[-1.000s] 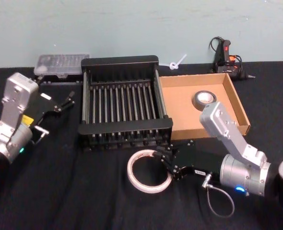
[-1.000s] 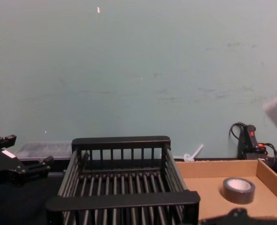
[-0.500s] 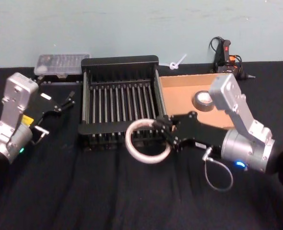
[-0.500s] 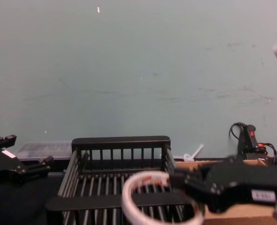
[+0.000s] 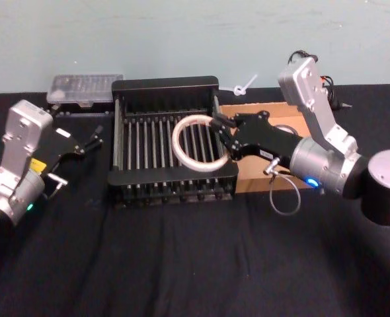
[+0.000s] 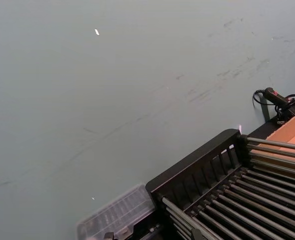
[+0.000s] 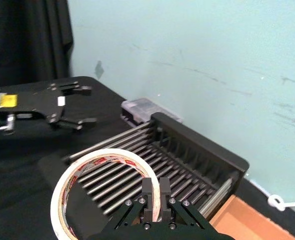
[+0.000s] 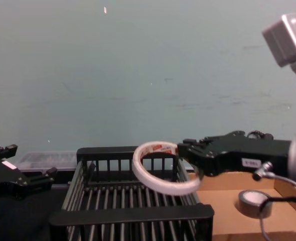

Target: Pick up the white tape and place it into the black box , Pick up the silver tape and place it into the brown box.

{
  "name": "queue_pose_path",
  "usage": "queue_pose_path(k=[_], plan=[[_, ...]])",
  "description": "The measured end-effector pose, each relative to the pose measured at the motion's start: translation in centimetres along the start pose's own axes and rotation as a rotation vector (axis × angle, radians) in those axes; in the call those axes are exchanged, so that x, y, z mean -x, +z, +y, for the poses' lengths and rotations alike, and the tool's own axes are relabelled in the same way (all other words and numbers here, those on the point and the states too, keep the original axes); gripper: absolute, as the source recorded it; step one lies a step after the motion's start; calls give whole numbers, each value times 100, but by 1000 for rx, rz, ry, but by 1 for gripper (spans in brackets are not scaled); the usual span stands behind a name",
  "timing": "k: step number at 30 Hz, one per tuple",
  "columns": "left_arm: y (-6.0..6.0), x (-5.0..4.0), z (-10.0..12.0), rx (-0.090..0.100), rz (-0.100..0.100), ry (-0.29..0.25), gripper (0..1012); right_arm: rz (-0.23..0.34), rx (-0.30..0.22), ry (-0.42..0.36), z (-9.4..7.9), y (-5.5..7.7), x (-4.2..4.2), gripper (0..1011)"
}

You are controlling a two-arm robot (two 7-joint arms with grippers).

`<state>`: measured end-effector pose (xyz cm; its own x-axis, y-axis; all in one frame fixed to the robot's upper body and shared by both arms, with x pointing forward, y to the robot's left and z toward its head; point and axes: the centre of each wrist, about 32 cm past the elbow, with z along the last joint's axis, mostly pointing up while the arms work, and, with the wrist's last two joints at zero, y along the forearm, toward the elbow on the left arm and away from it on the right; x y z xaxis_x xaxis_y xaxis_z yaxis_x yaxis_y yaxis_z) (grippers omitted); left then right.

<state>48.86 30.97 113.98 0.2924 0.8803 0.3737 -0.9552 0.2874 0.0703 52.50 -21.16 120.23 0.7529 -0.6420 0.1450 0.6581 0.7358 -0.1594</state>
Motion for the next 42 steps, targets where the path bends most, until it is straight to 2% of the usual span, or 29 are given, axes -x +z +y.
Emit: queue_pose_path(k=[10,19,32,42], plan=[[0,0,0,0,0,0,1001,9,4,-72,313,5,-133,92],[0,0,0,0,0,0,1001,28,21,-118,568,-49,-188,92],[0,0,0,0,0,0,1001,60,71,-135,769,-176,-201,92],[0,0,0,0,0,0,1001,60,78,-133,789,-192,-200,92]])
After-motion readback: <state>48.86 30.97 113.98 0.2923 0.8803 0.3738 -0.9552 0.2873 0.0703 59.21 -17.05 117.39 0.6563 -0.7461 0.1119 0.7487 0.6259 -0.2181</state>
